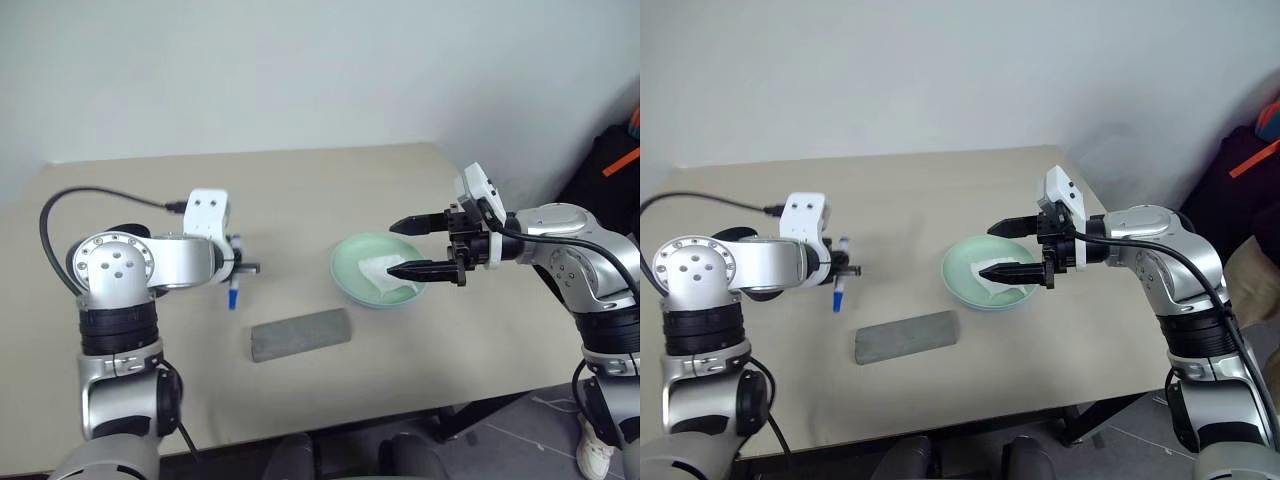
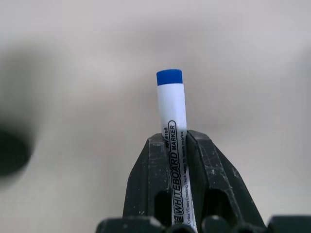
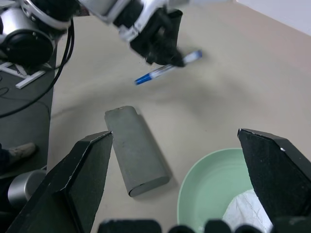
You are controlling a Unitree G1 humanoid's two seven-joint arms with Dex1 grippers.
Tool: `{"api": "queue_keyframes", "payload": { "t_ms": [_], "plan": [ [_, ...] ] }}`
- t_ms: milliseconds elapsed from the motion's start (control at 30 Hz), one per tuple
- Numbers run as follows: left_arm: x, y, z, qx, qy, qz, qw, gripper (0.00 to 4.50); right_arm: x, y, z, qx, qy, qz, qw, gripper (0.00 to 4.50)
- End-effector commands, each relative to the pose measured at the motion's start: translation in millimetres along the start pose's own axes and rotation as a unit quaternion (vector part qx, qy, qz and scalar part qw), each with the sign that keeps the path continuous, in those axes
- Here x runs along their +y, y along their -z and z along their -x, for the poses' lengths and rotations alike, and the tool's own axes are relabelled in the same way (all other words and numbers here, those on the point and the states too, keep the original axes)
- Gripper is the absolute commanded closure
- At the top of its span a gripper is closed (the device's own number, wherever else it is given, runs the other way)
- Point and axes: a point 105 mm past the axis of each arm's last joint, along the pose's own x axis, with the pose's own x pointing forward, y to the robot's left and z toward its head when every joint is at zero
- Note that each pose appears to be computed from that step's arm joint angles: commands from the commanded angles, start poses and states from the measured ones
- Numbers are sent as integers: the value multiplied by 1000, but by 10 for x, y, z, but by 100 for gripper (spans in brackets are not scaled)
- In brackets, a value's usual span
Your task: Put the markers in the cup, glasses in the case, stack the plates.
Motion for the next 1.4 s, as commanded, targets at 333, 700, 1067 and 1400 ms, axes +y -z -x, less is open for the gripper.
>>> {"api": "queue_keyframes", "payload": {
  "t_ms": [333,700,1067,1400],
  "plan": [
    [549,-1273,481,-427,-68,-43,901,439,-11,-174,2,-18,5,28,999,4],
    [988,-1059,459,-473,-94,-69,873,439,-20,-176,-12,-21,5,28,999,4],
    [1370,-748,554,-474,-152,-79,864,439,-15,-154,7,-18,7,26,999,4],
    [1597,-378,564,-443,-173,-75,877,439,0,-136,10,-16,4,26,1000,4]
  ]
}}
